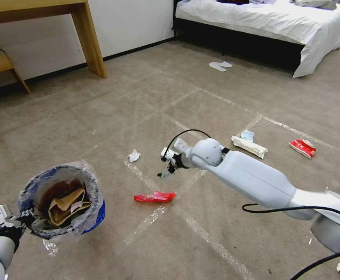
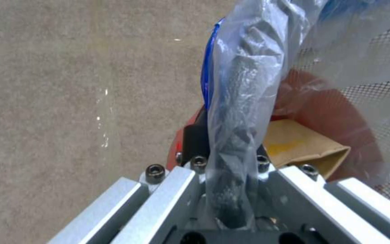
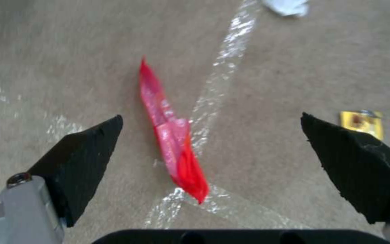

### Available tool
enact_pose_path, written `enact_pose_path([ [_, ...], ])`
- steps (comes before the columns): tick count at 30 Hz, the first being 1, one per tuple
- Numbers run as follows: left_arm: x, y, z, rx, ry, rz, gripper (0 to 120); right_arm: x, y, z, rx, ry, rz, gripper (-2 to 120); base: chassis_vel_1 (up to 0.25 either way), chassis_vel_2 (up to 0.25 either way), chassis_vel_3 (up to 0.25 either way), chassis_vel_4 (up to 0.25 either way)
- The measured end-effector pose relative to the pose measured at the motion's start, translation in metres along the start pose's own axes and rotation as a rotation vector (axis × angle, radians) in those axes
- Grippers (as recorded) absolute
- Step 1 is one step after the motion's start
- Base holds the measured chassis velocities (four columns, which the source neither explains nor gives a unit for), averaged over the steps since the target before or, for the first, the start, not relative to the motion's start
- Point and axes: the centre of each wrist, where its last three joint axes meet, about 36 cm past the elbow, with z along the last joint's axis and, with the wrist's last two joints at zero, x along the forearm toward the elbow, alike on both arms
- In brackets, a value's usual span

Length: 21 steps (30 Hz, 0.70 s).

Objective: Pick up the trash bin and place the garbage on the floor into it.

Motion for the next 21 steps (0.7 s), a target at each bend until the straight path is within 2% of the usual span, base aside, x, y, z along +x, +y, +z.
enact_pose_path([
  [3, -0.002, 0.002, -0.001, -0.005, 0.002, -0.007, 0, -0.024, 0.005, -0.014, 0.087, 0.073, -0.028, 100, 0.000, 0.000, 0.000, 0.000],
  [5, -0.002, 0.002, -0.001, -0.004, 0.002, -0.007, 0, -0.029, 0.005, -0.014, 0.109, 0.094, -0.027, 100, 0.000, 0.000, 0.000, 0.000],
  [9, -0.002, 0.002, 0.000, -0.002, 0.002, -0.008, 0, -0.052, 0.005, -0.002, 0.173, 0.179, -0.009, 100, 0.000, 0.000, 0.000, 0.000],
  [14, -0.003, 0.003, 0.000, -0.001, 0.004, -0.010, 0, -0.072, 0.004, 0.008, 0.202, 0.220, -0.012, 99, 0.000, 0.000, 0.000, 0.000],
  [16, -0.005, 0.004, 0.001, 0.004, 0.007, -0.013, 0, -0.094, 0.006, 0.018, 0.217, 0.253, -0.020, 98, 0.000, 0.000, 0.000, 0.000],
  [21, -0.005, 0.005, 0.004, 0.011, 0.013, -0.014, 0, -0.112, 0.015, 0.027, 0.215, 0.272, -0.033, 98, 0.000, 0.000, 0.000, 0.000],
])
